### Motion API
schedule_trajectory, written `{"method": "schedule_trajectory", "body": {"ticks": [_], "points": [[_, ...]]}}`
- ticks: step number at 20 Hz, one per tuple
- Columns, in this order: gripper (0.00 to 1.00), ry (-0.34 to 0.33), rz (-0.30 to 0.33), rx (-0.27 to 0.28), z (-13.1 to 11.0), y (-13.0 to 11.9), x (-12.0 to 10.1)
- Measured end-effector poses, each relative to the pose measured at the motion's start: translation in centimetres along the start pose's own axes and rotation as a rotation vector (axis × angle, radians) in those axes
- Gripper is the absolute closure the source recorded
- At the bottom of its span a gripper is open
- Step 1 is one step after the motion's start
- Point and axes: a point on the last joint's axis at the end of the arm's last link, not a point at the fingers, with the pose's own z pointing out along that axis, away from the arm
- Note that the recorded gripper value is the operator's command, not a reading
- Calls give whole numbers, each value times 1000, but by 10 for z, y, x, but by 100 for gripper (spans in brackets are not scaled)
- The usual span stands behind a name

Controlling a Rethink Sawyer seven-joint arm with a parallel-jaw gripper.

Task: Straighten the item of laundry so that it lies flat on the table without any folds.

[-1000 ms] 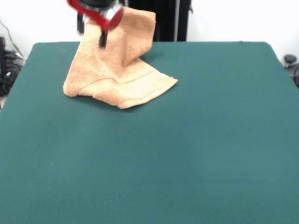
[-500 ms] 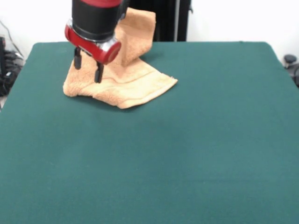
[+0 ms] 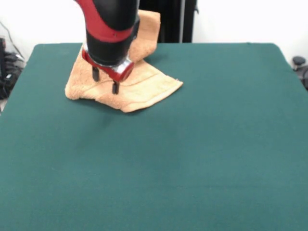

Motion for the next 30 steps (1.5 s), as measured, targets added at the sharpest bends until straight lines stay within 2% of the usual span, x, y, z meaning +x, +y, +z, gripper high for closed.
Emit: {"method": "schedule_trajectory", "body": {"ticks": [4,10,19,22,26,28,30], "points": [[0,48,-6,-8,17,6,2],[0,72,-20,-15,31,16,8],[0,70,-21,-16,30,17,8],[0,46,-29,-17,31,17,6],[0,-110,-88,-42,32,19,-3],[0,-234,-145,-53,30,15,-5],[0,-411,-220,-73,28,14,-13]]}}
